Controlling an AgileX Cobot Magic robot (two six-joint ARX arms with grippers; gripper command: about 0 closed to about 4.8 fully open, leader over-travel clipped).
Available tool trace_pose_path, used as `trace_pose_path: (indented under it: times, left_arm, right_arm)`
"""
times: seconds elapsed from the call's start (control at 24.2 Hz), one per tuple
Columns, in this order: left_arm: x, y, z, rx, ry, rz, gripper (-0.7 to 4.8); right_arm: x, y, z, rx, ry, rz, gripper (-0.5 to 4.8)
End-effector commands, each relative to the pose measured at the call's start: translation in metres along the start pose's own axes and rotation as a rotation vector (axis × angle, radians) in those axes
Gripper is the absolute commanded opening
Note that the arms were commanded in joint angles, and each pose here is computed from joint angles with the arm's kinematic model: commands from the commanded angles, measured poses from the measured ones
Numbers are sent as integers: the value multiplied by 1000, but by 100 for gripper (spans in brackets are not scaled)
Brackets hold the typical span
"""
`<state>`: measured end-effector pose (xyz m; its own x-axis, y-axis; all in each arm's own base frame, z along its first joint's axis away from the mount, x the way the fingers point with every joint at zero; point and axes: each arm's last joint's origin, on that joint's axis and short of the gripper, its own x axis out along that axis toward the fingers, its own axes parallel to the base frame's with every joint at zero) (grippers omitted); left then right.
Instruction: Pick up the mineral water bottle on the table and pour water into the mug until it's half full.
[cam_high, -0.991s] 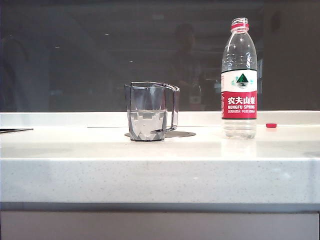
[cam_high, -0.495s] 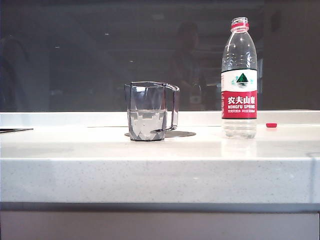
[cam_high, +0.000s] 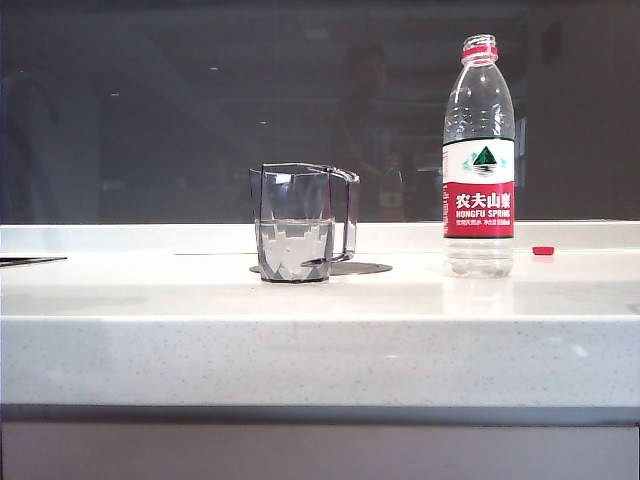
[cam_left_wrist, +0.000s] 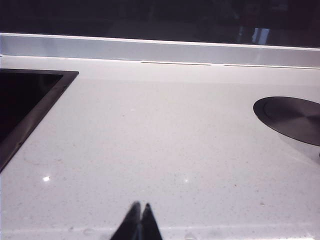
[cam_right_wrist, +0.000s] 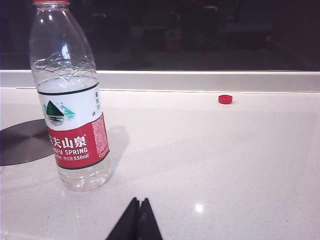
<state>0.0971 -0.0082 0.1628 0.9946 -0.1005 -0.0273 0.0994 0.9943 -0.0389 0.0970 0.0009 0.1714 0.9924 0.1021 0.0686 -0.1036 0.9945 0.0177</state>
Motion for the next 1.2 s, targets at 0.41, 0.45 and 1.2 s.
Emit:
trace_pose_path:
  times: [0.41, 0.45, 1.2]
  left_arm:
    - [0, 0, 2, 2, -12, 1, -4]
    - [0, 0, 2, 2, -12, 1, -4]
    - [0, 0, 2, 2, -12, 1, -4]
  right_arm:
    - [0, -1, 0, -3, -12, -7, -1]
    - [0, -1, 0, -3, -12, -7, 0]
    - [0, -1, 0, -3, -12, -7, -1]
